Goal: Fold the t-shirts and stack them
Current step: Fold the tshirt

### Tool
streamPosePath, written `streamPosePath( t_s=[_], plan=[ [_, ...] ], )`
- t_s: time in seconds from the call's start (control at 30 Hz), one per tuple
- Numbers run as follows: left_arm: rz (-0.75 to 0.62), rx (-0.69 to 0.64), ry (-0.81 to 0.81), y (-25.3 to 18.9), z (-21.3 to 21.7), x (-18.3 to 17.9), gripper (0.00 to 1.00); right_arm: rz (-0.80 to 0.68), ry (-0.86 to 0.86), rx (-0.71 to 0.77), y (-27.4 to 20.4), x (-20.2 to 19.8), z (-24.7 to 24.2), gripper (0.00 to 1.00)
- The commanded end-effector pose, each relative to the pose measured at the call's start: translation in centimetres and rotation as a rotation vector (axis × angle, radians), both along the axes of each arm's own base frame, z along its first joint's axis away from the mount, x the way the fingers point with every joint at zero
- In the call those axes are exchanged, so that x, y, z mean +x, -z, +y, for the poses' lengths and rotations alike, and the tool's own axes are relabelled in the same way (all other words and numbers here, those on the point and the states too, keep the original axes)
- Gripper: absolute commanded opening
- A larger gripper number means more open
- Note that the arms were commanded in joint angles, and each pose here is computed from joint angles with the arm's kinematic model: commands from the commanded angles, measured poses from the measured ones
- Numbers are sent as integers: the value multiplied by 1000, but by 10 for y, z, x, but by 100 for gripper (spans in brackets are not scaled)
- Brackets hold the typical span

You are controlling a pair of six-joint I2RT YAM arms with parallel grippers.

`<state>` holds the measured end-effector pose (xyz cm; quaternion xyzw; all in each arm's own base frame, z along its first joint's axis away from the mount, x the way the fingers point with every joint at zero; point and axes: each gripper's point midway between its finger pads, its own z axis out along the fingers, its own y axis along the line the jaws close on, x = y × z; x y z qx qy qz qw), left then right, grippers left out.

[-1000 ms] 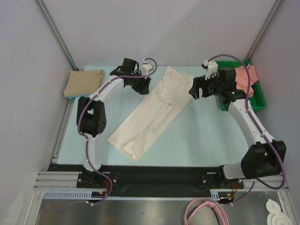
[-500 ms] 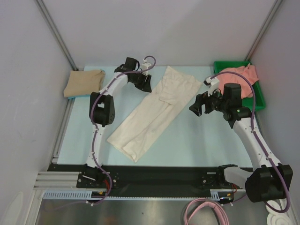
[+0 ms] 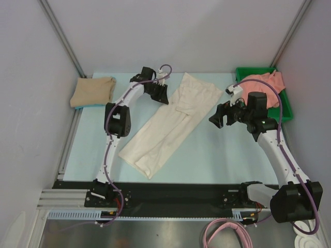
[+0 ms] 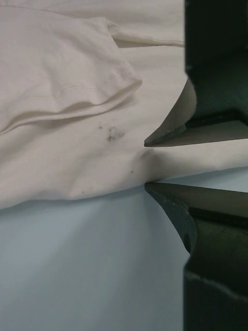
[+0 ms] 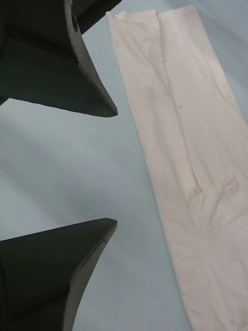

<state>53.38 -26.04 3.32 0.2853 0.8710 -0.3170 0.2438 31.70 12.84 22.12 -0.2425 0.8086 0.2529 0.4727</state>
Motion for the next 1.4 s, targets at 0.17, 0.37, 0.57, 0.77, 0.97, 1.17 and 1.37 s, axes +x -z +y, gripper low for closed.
streamPosePath(
  t_s=[0.17,0.37,0.57,0.77,0.97,1.17,1.37],
  plan=[
    [32,-52,-57,-2,-2,10,1,-52,-7,16,-11,0,0,85],
    [49,-61,-148,-6,19,21,0,-43,-2,14,-6,3,-1,85],
    [114,-111,-214,-8,43,21,0,-37,-3,12,-1,5,-1,85],
    [98,-69,-226,-11,55,15,0,-24,0,4,4,7,-2,85],
    [103,-43,-257,-7,76,7,0,-22,3,-3,6,8,-3,85],
    [92,-42,-305,-11,102,6,0,-33,3,-5,4,7,-3,85],
    [56,-30,-351,-22,125,12,0,-36,10,-11,6,9,-5,85]
  ],
)
